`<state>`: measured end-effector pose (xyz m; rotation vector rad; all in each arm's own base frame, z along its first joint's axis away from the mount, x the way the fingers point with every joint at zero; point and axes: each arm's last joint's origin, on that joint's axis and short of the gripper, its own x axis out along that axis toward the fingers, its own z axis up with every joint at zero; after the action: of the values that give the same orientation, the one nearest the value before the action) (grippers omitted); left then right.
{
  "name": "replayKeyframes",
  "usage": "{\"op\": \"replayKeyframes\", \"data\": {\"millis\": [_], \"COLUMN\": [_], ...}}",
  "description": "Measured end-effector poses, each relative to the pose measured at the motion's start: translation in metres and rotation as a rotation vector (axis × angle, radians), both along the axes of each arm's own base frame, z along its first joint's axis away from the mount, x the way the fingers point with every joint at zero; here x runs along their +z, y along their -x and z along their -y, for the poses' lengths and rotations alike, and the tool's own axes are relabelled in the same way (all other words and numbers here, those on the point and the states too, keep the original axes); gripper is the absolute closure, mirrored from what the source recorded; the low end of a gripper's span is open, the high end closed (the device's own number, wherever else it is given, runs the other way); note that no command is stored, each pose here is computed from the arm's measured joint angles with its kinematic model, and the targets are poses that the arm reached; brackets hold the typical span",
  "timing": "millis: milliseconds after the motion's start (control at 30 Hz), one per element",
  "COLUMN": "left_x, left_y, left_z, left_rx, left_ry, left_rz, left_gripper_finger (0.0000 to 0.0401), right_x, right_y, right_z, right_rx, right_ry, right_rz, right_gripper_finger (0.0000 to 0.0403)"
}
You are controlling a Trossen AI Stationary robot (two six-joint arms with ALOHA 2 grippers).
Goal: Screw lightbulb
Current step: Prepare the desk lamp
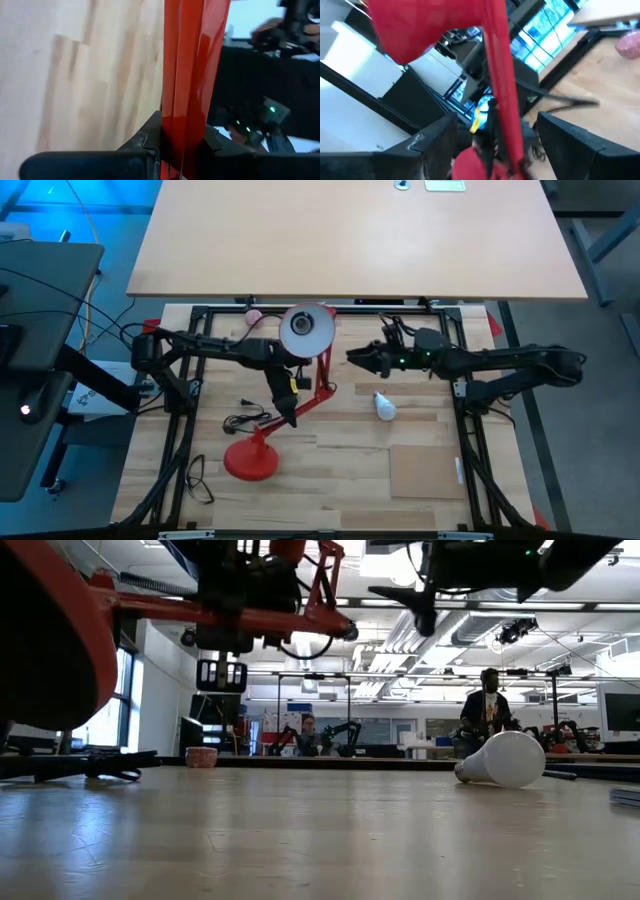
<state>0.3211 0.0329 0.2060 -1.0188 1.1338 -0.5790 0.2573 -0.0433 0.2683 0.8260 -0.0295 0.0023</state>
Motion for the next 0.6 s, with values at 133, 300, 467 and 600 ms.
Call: {"op": "replayKeyframes", "data": {"millis": [133, 300, 467, 600], "left_x": [0.002, 0.003, 0.003, 0.003], "left_y": [-0.004, -0.007, -0.008, -0.008], "left_z": [0.001, 0.0, -0.002, -0.002], "left_rx": [0.009, 0.017, 0.029, 0.028], "left_ry": [-0.009, -0.025, -0.038, -0.039], "left_rz": [0.033, 0.069, 0.077, 0.078], "left_gripper_finger": [0.0356, 0.0356, 0.0357, 0.0357], "right_x": [-0.006, 0.004, 0.01, 0.013], "right_y": [-0.019, -0.041, -0.056, -0.059], "right_z": [0.007, 0.017, 0.015, 0.01], "right_rx": [-0.012, 0.062, 0.182, 0.232], "right_ry": [0.046, 0.08, 0.117, 0.16], "right_rz": [-0.044, -0.02, -0.086, -0.105], "right_gripper_finger": [0.0139, 0.0139, 0.0139, 0.0139]}}
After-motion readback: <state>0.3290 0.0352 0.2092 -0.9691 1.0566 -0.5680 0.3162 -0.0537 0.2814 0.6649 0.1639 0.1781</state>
